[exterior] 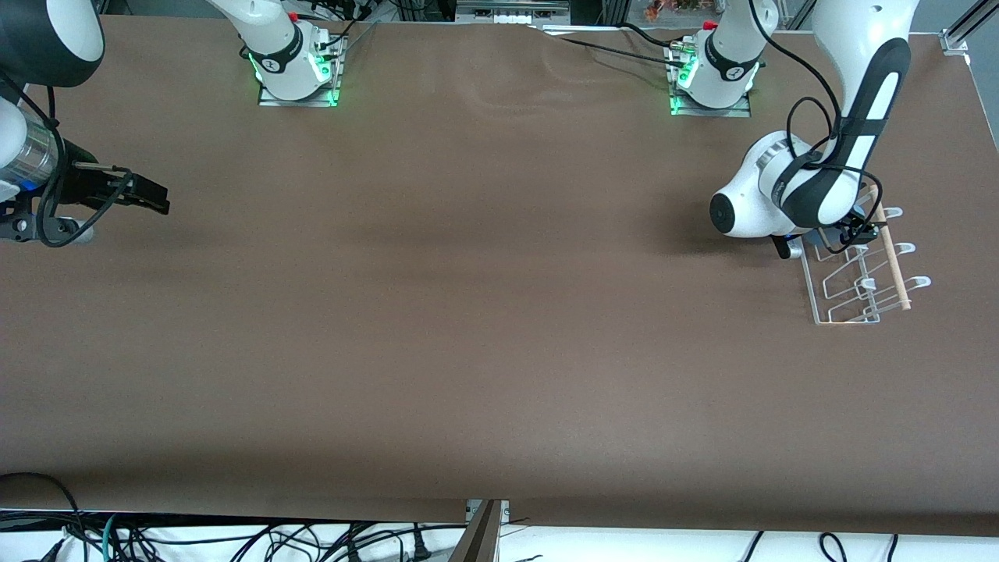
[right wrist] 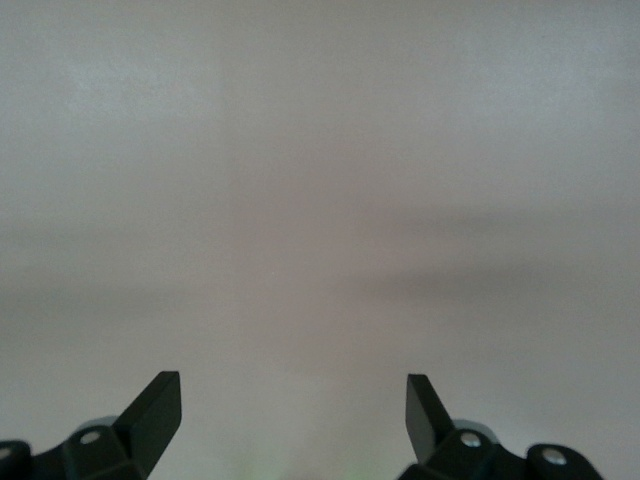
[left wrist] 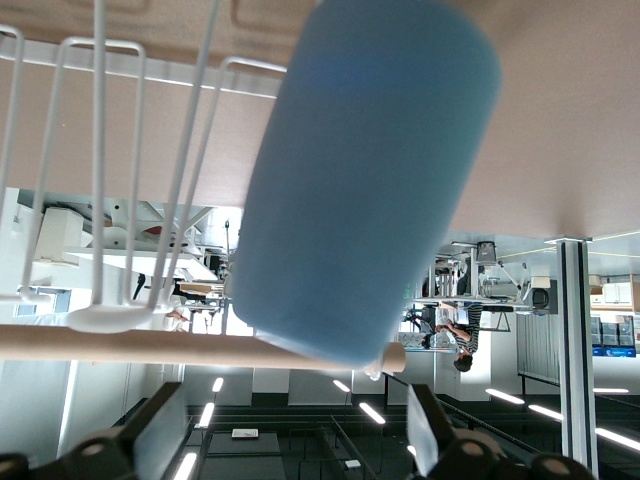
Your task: Transfer cup to left arm and place on rack
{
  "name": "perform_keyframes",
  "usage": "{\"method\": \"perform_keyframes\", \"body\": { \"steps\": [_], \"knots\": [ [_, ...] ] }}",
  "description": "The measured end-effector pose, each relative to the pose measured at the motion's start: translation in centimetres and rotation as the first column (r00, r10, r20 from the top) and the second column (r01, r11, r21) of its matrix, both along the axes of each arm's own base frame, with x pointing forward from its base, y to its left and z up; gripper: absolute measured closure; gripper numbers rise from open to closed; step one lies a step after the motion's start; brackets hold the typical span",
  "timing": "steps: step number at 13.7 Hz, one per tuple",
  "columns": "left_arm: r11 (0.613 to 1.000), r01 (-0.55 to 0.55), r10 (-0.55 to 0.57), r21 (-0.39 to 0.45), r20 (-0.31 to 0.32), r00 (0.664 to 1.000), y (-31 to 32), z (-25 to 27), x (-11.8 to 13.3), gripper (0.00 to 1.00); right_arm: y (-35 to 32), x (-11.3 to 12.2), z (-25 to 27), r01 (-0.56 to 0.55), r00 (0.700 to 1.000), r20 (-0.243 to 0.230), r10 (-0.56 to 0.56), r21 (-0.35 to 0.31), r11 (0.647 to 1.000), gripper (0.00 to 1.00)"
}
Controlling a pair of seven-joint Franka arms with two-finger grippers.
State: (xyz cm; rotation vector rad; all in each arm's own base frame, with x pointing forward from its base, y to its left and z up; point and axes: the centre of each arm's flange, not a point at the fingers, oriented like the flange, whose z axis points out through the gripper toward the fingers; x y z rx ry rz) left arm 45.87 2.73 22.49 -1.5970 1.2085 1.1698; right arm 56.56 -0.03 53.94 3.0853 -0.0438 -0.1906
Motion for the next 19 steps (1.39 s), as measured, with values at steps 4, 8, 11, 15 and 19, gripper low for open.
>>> {"method": "perform_keyframes", "body": {
  "steps": [4,8,11,15,19],
  "knots": [
    [0.982,-0.151,0.160,-0.109,0.077,0.984,-0.8,2.3,1.3,0.00,0.0,0.0,0.0,0.000,1.000,0.000,0.000,0.000,1.000,0.00],
    [0.871,-0.324,0.413,-0.370,0.192,0.890,-3.3,10.2,5.0,0.00,0.0,0.0,0.0,0.000,1.000,-0.001,0.000,0.000,1.000,0.00],
    [0.684,-0.403,0.610,-0.608,0.174,0.773,-6.1,16.8,7.5,0.00,0.0,0.0,0.0,0.000,1.000,-0.001,0.000,0.000,1.000,0.00],
    [0.483,-0.394,0.776,-0.782,0.174,0.606,-8.8,23.6,10.4,0.00,0.0,0.0,0.0,0.000,1.000,-0.001,0.000,0.000,1.000,0.00],
    [0.391,-0.286,0.832,-0.875,0.204,0.516,-9.9,30.9,12.2,0.00,0.0,0.0,0.0,0.000,1.000,-0.003,0.000,0.000,1.000,0.00]
  ]
}}
